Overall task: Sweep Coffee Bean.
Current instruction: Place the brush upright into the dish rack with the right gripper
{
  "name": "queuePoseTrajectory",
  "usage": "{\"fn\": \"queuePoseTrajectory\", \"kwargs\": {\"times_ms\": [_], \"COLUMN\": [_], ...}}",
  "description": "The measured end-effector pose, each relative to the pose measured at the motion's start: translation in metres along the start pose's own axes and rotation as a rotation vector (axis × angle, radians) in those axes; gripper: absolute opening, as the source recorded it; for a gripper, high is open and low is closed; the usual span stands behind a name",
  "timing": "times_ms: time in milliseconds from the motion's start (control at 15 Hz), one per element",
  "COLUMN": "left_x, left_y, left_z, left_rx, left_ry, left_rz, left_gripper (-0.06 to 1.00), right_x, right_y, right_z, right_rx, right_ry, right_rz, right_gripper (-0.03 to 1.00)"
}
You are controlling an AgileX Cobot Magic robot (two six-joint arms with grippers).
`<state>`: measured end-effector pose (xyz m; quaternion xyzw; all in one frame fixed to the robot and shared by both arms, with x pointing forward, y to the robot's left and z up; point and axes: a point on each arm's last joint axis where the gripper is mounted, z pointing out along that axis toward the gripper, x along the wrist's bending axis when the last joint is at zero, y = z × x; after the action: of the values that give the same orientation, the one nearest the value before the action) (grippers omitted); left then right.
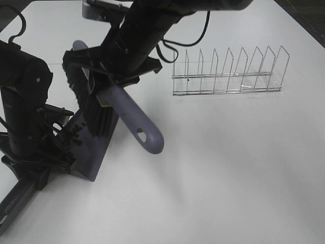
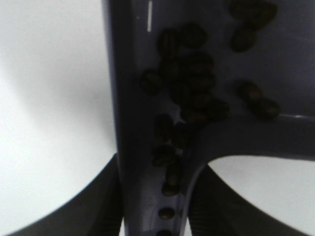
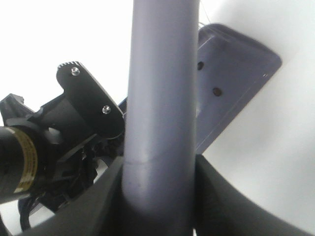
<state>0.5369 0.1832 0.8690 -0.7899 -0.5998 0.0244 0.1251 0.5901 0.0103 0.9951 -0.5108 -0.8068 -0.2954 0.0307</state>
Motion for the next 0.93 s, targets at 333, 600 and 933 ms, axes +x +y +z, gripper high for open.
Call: {"fn": "queuePoseTrajectory", "kwargs": {"times_ms": [333,600,933], "left_x": [0.029,0.05,0.062], "left_y": [0.001,-0.001,-0.002], "left_z": [0.003,0.006,0.008], "left_rx": [0.026,0.05,0.056], "left_ry": [-0.053,-0.076,-0.157], "left_rz": [-0.099,-0.16,-0.191], "left_gripper": [0.33,0.33,0.33], "right_x": [0.0,-0.001,-0.019], "right_y": [0.002,-0.015,-0.085], "right_z": [-0.085,-0.136,-0.165], "right_rx": [-0.006,0.068,0.165], "right_ry": [-0.239,-0.348,-0.391], "right_rz": [-0.091,-0.098,-0.078], "right_gripper": [0.31,0.31,0.31]}}
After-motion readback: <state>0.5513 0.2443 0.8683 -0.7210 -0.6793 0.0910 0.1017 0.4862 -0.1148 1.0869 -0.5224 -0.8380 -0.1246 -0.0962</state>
